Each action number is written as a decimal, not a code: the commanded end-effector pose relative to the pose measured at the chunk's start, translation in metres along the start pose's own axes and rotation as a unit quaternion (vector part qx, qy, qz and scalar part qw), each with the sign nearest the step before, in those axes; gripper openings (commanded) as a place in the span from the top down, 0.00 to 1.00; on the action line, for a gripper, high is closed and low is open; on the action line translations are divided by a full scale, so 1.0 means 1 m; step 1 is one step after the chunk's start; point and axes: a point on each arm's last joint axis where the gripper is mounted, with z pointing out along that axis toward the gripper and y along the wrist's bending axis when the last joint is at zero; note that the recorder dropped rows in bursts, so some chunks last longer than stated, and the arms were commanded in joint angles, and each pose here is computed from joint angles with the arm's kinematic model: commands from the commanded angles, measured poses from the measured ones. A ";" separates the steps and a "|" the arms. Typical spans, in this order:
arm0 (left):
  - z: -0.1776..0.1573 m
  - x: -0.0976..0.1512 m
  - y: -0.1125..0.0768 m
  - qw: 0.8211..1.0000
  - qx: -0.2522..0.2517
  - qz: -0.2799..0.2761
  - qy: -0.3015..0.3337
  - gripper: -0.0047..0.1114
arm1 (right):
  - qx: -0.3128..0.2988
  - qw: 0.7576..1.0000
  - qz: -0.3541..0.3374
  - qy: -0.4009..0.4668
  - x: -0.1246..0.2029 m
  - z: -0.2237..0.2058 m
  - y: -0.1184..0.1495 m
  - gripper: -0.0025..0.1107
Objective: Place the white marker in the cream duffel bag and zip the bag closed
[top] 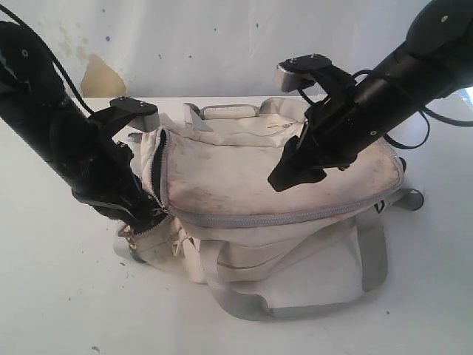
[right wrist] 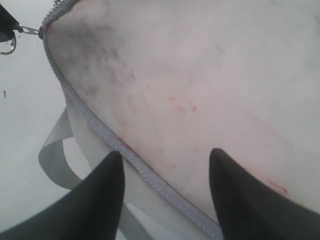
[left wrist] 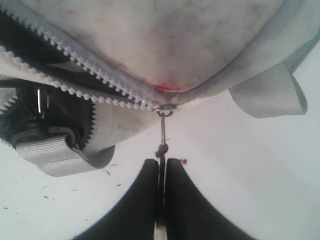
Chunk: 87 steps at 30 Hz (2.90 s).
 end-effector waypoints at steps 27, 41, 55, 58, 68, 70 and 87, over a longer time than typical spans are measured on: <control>-0.019 -0.010 -0.003 0.997 0.034 -0.031 -0.056 0.96 | -0.034 0.967 -0.252 0.000 0.006 0.036 0.043 0.55; -0.031 -0.016 -0.006 0.994 0.071 -0.052 -0.069 0.96 | -0.002 0.965 -0.259 -0.036 -0.006 0.045 0.054 0.55; -0.031 -0.015 -0.007 0.994 0.075 -0.050 -0.062 0.96 | -0.010 0.963 -0.266 -0.040 -0.006 0.071 0.051 0.57; -0.031 -0.015 -0.006 0.994 0.074 -0.051 -0.064 0.96 | -0.008 0.957 -0.286 -0.041 -0.006 0.071 0.051 0.59; -0.031 -0.015 -0.006 0.994 0.072 -0.050 -0.064 0.96 | -0.008 0.951 -0.306 -0.045 -0.007 0.071 0.051 0.60; -0.031 -0.015 -0.006 0.994 0.071 -0.051 -0.066 0.96 | -0.011 0.949 -0.310 -0.055 -0.008 0.070 0.052 0.60; -0.031 -0.017 -0.005 0.990 0.072 -0.096 -0.074 0.96 | -0.016 0.936 -0.344 -0.066 -0.014 0.079 0.076 0.60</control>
